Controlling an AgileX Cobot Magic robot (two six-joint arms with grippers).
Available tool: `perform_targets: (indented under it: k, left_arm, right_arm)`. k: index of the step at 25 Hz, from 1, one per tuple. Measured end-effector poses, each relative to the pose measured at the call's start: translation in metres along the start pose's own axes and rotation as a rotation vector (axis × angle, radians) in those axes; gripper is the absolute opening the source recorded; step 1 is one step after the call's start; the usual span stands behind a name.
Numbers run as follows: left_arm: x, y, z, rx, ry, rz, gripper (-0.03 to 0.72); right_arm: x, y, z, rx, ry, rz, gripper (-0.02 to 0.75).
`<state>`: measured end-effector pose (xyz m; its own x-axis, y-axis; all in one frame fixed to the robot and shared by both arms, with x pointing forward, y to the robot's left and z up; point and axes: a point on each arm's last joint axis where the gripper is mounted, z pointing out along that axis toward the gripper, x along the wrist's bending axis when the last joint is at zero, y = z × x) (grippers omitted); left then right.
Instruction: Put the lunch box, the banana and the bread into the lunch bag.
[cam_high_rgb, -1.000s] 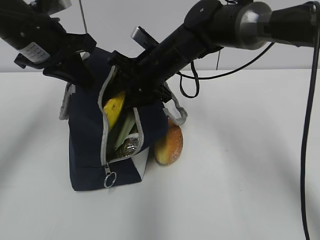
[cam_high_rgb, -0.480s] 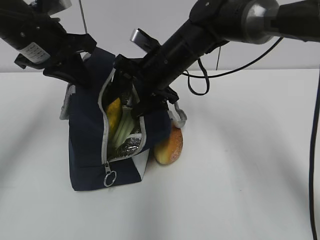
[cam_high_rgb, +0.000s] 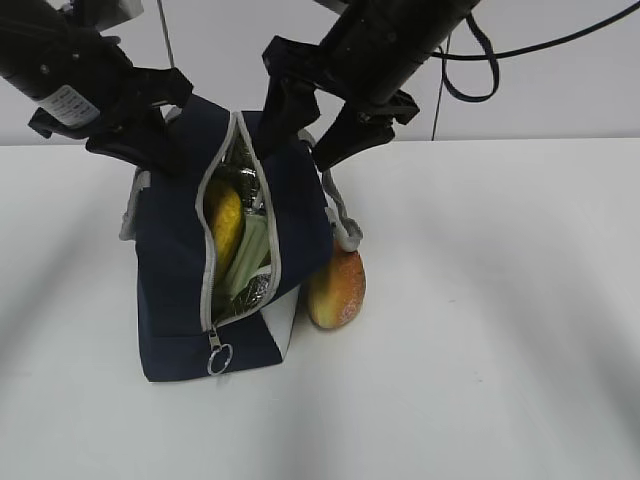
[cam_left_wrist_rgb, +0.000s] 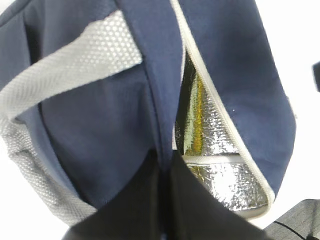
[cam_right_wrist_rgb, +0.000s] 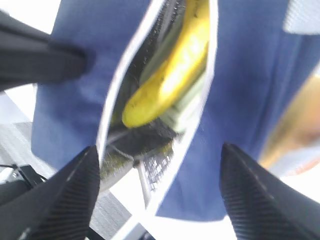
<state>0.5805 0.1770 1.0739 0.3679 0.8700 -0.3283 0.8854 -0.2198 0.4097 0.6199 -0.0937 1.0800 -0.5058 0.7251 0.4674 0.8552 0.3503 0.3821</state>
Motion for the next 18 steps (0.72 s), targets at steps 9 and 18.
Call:
perform_targets:
  k: [9,18]
  left_arm:
    - [0.000,-0.001,0.000,0.011,-0.003,0.000,-0.003]
    - [0.000,-0.001,0.000,0.012,-0.004,-0.001,-0.003]
  right_arm:
    - [0.000,-0.070,-0.017,-0.099,-0.100,0.060,0.519]
    - [-0.022,-0.151,0.007,-0.150,-0.176,0.206,0.517]
